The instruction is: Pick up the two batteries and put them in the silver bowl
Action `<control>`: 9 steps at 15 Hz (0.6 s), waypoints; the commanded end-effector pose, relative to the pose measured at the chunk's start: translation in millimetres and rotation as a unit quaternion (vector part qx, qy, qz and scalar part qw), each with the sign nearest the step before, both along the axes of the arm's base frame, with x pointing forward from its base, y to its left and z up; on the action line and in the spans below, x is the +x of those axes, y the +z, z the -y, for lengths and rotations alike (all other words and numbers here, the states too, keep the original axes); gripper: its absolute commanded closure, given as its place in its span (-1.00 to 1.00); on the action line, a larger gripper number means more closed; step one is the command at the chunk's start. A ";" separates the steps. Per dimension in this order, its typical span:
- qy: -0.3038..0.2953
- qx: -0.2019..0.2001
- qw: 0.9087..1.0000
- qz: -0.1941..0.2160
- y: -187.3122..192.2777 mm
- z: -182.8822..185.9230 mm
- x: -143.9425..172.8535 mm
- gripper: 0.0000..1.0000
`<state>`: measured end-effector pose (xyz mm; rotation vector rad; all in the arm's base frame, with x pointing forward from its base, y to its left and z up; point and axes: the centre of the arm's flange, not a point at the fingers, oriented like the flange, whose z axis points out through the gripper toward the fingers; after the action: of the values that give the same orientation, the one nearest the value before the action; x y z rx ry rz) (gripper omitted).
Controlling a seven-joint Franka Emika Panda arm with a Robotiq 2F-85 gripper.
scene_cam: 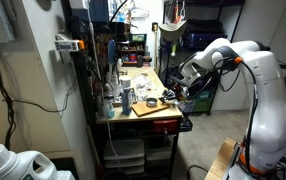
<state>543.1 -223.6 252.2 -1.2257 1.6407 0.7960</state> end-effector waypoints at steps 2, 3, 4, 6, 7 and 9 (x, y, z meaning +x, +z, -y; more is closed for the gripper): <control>0.019 -0.073 0.997 0.027 45.6 -4.1 5.1 0.92; 0.033 -0.098 0.994 0.034 58.0 -6.1 9.3 0.92; 0.053 -0.119 0.991 0.038 70.5 -10.9 15.5 0.92; 0.090 -0.162 0.982 0.046 89.6 -25.5 29.0 0.92; 0.111 -0.182 0.976 0.049 98.2 -35.2 36.0 0.92; 0.154 -0.220 0.962 0.055 108.9 -58.4 48.4 0.92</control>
<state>578.2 -191.4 348.4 -1.6744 1.6117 0.5826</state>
